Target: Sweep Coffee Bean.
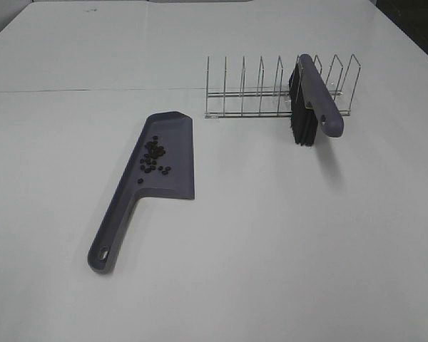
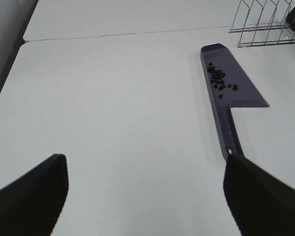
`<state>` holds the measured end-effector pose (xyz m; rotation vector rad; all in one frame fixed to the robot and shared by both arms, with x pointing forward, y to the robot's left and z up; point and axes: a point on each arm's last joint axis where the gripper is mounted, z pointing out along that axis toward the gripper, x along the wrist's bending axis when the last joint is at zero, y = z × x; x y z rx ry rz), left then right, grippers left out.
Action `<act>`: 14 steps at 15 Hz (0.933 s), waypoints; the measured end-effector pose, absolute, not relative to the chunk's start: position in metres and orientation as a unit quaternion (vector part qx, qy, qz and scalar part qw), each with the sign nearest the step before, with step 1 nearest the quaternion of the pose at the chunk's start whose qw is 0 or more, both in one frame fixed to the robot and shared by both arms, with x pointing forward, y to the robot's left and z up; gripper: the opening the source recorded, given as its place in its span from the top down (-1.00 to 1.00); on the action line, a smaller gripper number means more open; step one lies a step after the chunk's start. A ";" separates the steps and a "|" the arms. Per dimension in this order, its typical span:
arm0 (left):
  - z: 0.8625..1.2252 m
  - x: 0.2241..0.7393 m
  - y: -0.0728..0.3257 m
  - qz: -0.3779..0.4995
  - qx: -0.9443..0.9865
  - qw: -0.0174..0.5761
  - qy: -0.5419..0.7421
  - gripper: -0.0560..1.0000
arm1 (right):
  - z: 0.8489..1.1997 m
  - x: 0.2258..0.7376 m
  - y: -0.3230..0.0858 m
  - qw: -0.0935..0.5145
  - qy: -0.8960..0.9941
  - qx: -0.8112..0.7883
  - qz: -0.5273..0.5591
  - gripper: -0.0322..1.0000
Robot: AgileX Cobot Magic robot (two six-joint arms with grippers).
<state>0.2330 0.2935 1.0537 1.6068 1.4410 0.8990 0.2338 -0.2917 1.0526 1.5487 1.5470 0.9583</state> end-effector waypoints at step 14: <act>1.054 0.233 0.294 0.354 0.633 0.391 0.567 -0.64 | 1.053 0.233 -0.291 0.357 0.615 0.590 0.383 -0.51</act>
